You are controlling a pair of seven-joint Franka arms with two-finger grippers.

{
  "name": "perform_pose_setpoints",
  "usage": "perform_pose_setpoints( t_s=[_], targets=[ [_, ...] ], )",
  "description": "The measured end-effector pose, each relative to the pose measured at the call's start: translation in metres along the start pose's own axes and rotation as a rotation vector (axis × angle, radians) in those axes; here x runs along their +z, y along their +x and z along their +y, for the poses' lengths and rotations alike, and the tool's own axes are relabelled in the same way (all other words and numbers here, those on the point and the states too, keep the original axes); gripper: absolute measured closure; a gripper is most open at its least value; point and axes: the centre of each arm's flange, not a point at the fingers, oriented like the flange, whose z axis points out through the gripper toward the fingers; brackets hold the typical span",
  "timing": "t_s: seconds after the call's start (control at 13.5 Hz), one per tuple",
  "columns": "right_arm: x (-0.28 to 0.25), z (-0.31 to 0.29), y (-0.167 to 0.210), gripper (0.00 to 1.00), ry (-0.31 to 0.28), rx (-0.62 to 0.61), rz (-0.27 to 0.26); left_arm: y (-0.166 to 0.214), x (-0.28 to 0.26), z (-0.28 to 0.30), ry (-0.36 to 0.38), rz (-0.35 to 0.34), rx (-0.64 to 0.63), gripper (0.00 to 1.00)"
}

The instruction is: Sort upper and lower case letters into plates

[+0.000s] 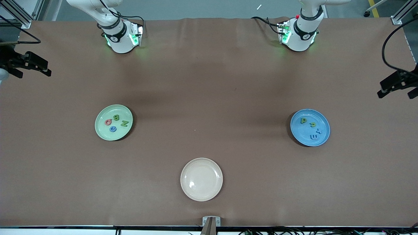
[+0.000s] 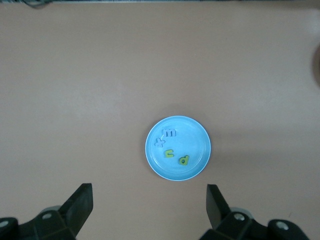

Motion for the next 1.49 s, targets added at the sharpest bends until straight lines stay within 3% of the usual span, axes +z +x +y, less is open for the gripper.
perform_pose_setpoints(
  t_s=[0.45, 1.49],
  targets=[
    [0.0, 0.0, 0.0, 0.0, 0.0, 0.0, 0.0, -0.002, -0.02, 0.055, -0.012, 0.01, -0.008, 0.0],
    [0.0, 0.0, 0.0, 0.0, 0.0, 0.001, 0.0, 0.0, -0.005, 0.06, -0.011, -0.042, -0.049, 0.0]
  ],
)
